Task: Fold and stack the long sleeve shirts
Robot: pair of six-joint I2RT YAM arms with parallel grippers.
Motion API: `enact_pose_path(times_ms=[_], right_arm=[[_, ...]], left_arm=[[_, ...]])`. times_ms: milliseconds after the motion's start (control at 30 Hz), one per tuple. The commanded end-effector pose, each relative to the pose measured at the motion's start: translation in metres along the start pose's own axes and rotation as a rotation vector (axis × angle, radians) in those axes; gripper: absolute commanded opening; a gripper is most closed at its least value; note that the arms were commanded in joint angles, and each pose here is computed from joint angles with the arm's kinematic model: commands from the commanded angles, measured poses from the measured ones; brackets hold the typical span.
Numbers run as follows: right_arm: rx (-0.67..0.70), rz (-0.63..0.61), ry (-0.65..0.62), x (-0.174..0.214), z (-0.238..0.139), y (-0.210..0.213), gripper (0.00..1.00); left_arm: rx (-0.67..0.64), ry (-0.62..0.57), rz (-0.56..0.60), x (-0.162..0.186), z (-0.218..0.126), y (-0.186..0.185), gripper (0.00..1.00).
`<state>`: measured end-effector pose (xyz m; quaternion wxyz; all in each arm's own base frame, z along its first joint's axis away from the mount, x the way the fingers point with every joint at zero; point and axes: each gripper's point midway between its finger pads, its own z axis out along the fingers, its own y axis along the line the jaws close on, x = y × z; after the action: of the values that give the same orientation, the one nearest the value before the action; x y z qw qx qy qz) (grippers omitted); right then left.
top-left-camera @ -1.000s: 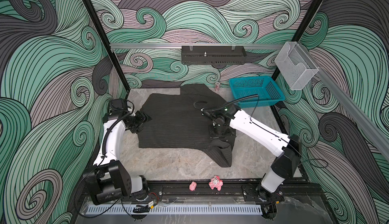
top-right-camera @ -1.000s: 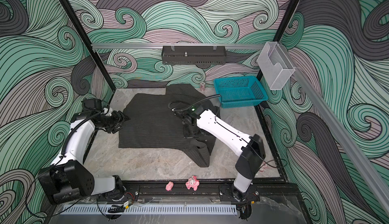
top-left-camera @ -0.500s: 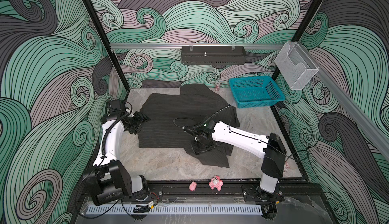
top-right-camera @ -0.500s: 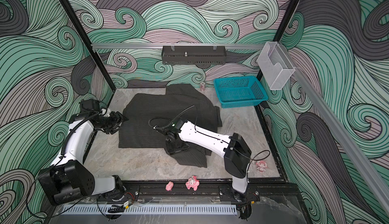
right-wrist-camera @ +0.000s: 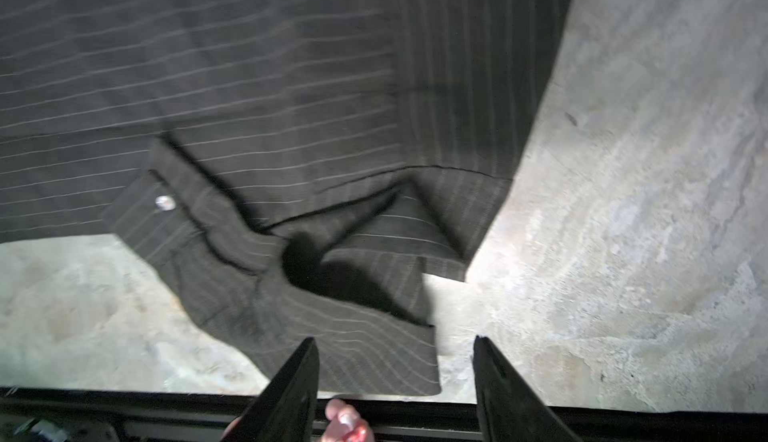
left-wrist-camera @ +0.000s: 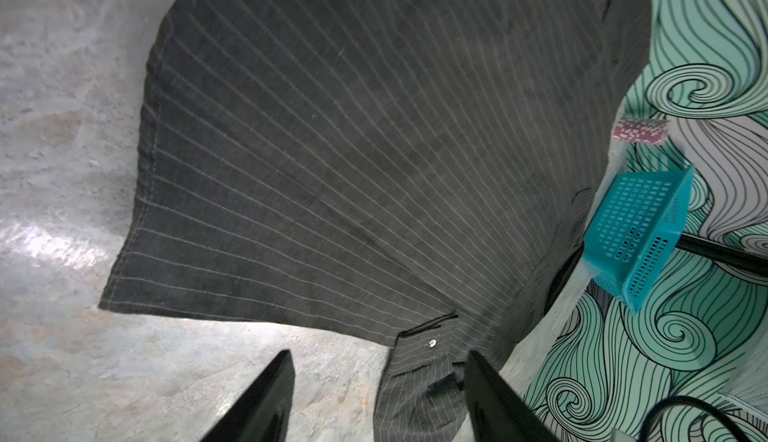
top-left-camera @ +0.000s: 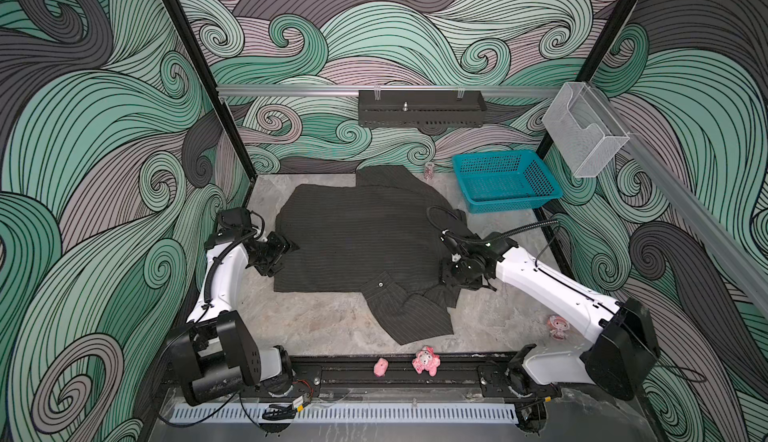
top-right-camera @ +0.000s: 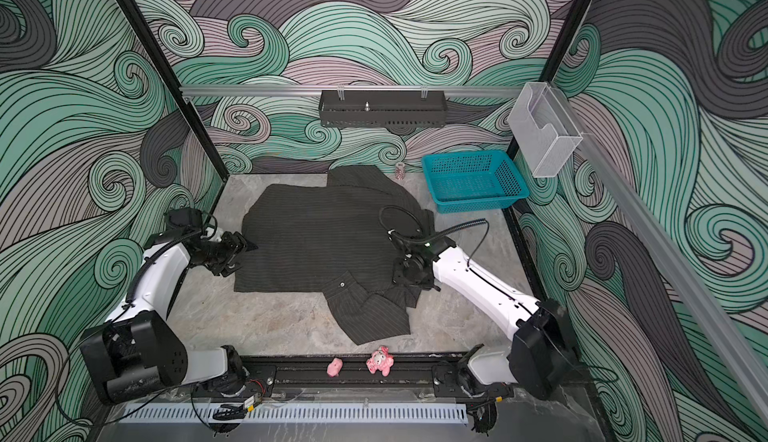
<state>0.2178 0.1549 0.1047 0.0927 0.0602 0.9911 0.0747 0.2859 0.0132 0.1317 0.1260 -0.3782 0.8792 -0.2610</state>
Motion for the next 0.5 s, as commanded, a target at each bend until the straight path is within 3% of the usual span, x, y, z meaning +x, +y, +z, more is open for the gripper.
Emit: enact_pose_path(times_ms=[0,267,467], right_arm=[[-0.127,0.122,-0.04,-0.003,0.006,0.005,0.62],[-0.239,0.173,0.096,0.035,0.042,0.01,0.68],[-0.254,0.169,0.086,0.041,0.047,0.005,0.69]], left_arm=[[0.019,-0.008,-0.122,0.002,0.008,0.019,0.68],[-0.001,-0.029,-0.255,0.012,0.018,0.055,0.69],[-0.018,-0.011,-0.328,0.022,0.03,0.076,0.71]])
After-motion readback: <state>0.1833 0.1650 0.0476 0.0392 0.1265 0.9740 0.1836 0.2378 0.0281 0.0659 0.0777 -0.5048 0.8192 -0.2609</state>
